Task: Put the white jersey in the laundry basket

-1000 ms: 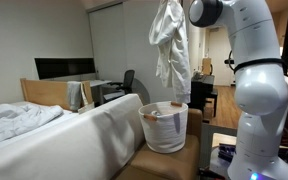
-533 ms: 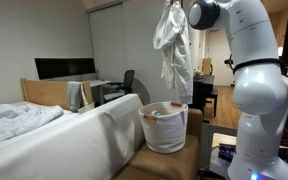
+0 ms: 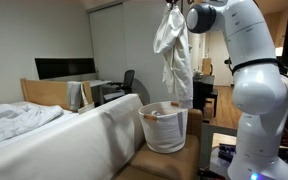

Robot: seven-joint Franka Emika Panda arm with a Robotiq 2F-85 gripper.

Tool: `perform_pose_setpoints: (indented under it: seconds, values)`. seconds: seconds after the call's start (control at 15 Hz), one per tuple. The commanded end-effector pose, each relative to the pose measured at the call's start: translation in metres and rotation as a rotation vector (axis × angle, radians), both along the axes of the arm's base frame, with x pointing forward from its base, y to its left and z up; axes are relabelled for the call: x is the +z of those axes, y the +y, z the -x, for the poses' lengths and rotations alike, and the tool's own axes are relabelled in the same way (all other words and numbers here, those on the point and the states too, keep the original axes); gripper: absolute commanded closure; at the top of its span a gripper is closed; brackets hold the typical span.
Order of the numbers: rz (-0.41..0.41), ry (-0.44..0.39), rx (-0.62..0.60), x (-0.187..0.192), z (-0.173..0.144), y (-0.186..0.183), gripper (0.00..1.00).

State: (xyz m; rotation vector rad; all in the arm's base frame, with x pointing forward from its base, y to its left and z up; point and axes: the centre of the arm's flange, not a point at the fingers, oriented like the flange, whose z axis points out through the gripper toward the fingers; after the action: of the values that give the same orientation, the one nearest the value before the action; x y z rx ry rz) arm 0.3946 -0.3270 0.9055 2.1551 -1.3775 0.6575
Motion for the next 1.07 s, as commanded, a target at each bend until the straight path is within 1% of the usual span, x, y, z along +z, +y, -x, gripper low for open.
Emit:
perform_pose_setpoints:
  seconds: [0.0, 0.4, 0.47, 0.53, 0.73, 1.0]
  values:
    - [-0.001, 0.002, 0.0, -0.001, -0.001, 0.0, 0.86]
    - [-0.001, 0.002, 0.0, -0.001, -0.001, -0.001, 0.86]
    - [-0.009, 0.007, -0.003, 0.001, -0.005, -0.003, 0.9]
    - [-0.02, 0.019, -0.014, 0.004, -0.015, -0.008, 0.91]
    - [-0.038, 0.041, -0.014, 0.0, -0.03, -0.014, 0.9]
    - [-0.035, 0.061, -0.018, 0.003, -0.045, -0.02, 0.9]
